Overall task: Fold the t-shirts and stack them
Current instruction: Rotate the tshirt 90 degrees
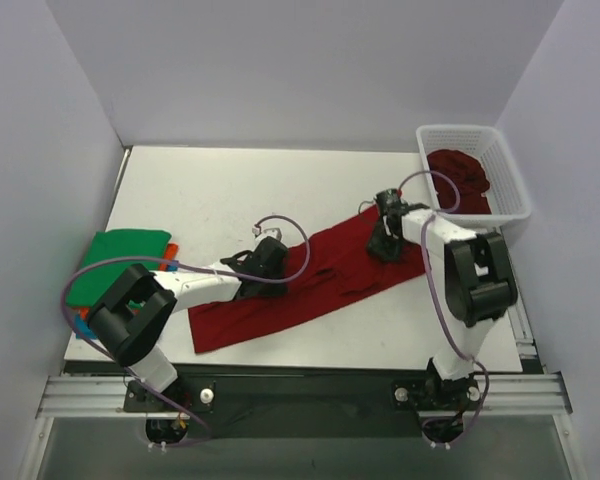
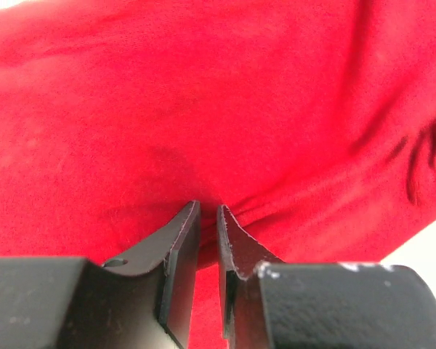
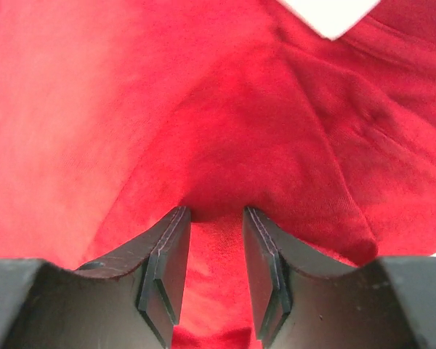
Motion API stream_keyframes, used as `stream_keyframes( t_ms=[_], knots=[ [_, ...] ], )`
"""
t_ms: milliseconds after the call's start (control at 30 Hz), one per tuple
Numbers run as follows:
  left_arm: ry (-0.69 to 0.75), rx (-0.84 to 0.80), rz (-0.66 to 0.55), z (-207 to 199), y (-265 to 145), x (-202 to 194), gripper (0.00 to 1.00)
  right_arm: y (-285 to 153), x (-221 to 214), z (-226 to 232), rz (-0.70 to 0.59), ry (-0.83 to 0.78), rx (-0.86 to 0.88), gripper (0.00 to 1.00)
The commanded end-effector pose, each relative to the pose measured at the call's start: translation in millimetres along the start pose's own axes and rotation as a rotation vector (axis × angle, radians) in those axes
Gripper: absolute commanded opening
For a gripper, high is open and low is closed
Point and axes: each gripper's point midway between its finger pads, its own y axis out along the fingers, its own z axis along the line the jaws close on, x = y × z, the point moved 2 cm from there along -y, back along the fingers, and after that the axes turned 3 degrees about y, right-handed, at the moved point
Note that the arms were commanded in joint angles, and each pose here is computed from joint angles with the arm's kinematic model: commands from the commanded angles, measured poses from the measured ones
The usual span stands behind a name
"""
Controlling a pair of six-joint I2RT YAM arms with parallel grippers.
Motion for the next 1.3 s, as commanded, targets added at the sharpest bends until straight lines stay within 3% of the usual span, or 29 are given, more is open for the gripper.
stream_keyframes(
  t_ms=[0, 200, 300, 433, 667, 800, 1033, 1200, 1267],
  knots=[
    [-0.096, 0.061, 0.181, 20, -5, -70, 0.27, 19, 13, 16, 0.057, -0.123, -0.046, 0.35],
    [-0.174, -0.086, 0.191, -45, -16, -94, 0.28, 36, 66, 89, 0.043, -0.279, -0.022, 0.36],
    [-0.175, -0.176, 0.162, -77, -23, -72, 0.30, 38, 81, 122, 0.031, -0.355, 0.028, 0.38],
    [-0.151, -0.184, 0.095, -82, -35, -28, 0.33, 24, 96, 147, -0.008, -0.413, 0.099, 0.46],
    [-0.116, -0.120, -0.007, -49, -49, 13, 0.38, -58, 121, 157, -0.141, -0.384, 0.194, 0.53],
    [-0.110, -0.154, -0.029, -38, -45, 30, 0.41, -78, 100, 143, -0.128, -0.340, 0.179, 0.53],
    [-0.054, -0.180, -0.143, -33, -14, 113, 0.42, -62, 50, 108, -0.090, -0.282, 0.146, 0.46],
    [0.013, -0.237, -0.111, -37, 17, 143, 0.48, -42, 27, 92, -0.036, -0.269, 0.106, 0.44],
    [0.046, -0.221, -0.081, -34, 34, 139, 0.49, -30, 22, 93, -0.015, -0.277, 0.097, 0.44]
  ],
)
